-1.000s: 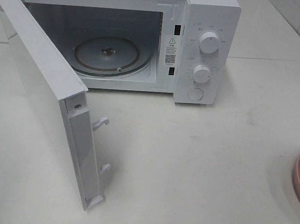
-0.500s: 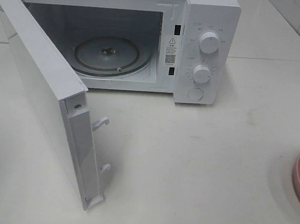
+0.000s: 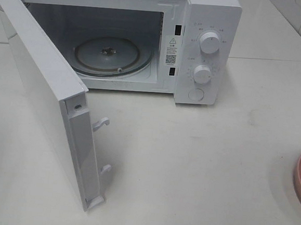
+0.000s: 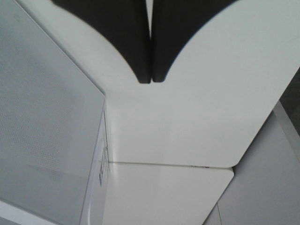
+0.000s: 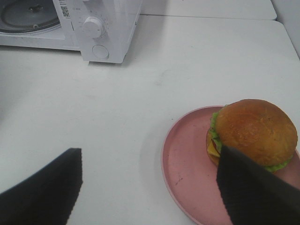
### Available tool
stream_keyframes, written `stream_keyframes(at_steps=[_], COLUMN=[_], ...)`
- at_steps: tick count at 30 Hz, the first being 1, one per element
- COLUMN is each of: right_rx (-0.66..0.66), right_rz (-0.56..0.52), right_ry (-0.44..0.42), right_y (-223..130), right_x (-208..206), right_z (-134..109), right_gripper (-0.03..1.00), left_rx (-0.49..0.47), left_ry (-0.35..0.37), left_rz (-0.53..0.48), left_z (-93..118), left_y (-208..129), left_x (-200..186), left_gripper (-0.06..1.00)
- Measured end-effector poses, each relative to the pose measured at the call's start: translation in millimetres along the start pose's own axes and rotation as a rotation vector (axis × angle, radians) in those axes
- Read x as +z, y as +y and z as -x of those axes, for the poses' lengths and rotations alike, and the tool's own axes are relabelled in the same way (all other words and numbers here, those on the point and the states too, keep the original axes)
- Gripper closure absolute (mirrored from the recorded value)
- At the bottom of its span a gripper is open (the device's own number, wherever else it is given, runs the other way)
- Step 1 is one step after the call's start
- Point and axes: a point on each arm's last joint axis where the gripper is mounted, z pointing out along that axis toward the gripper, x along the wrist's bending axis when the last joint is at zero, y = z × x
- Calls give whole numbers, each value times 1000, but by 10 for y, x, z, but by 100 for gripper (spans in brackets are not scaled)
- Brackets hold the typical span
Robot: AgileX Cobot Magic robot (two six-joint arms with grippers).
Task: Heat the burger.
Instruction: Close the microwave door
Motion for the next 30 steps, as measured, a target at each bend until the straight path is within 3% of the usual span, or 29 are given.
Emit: stream_keyframes(at_steps=[5, 14, 23, 30], right_rx=[0, 0, 0, 0], right_rz=[0, 0, 0, 0], right_ry=[0, 0, 0, 0], right_y=[0, 0, 0, 0], right_x=[0, 0, 0, 0], right_z=[0, 0, 0, 0], right_gripper=[20, 20, 20, 20], left_rx=[4, 81, 135, 179], left_ry=[30, 5, -130, -273], left_rz=[117, 92, 34, 28], left_z=[-30, -7, 200, 502], left_y=[-126, -223, -354, -454], left_x=[198, 486, 771, 955], left_gripper=[94, 94, 94, 94])
